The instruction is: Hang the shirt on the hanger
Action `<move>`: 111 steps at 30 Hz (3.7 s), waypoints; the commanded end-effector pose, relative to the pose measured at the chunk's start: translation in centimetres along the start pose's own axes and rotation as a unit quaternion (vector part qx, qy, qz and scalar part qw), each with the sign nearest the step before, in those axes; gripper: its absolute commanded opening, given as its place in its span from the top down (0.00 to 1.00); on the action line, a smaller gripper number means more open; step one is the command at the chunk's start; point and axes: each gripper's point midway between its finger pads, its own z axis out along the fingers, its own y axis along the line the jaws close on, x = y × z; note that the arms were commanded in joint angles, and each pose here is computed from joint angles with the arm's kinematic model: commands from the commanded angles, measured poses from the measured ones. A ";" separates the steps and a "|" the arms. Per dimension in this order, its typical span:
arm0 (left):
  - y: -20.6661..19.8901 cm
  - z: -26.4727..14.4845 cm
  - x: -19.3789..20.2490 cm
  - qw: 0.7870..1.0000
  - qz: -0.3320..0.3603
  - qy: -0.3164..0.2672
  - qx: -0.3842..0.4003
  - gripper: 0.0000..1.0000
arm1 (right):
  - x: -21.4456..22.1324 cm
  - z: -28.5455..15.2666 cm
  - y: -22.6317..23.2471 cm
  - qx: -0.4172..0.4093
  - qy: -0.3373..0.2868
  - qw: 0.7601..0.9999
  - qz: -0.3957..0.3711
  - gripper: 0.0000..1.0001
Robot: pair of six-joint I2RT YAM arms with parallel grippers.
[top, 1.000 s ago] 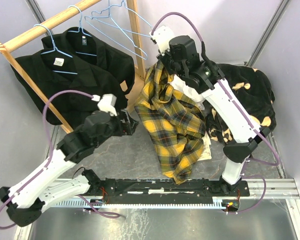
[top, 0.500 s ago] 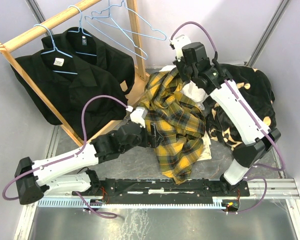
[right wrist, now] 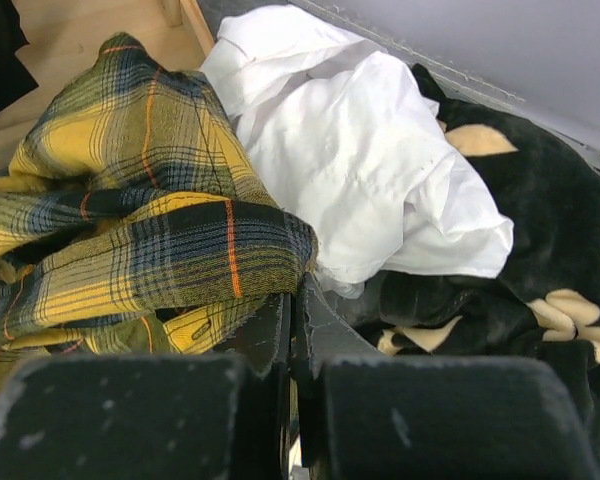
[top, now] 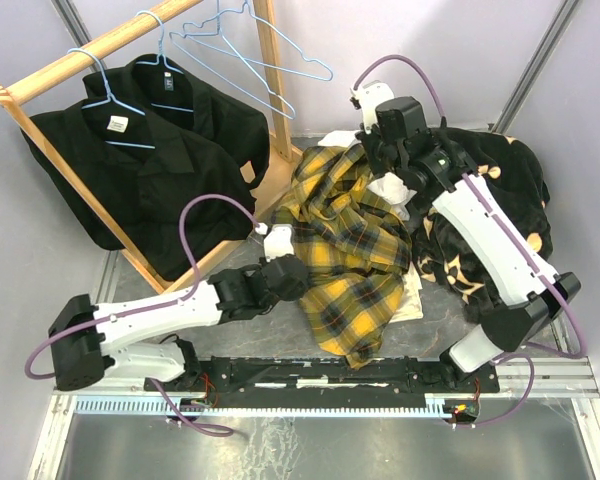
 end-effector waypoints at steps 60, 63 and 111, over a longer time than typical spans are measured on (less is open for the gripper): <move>-4.8 -2.5 -14.1 0.958 -0.007 -0.282 -0.056 0.16 | -1.5 -6.3 6.9 -0.201 -0.009 0.955 0.218 1.00; -3.6 -0.9 -14.4 0.956 -0.003 -0.281 -0.085 0.18 | -2.1 -7.1 7.1 -0.213 -0.017 0.951 0.225 1.00; -2.8 -22.7 -36.5 0.905 0.015 -0.422 -0.050 0.97 | -19.4 -23.5 -3.4 -0.119 -0.416 0.889 0.148 1.00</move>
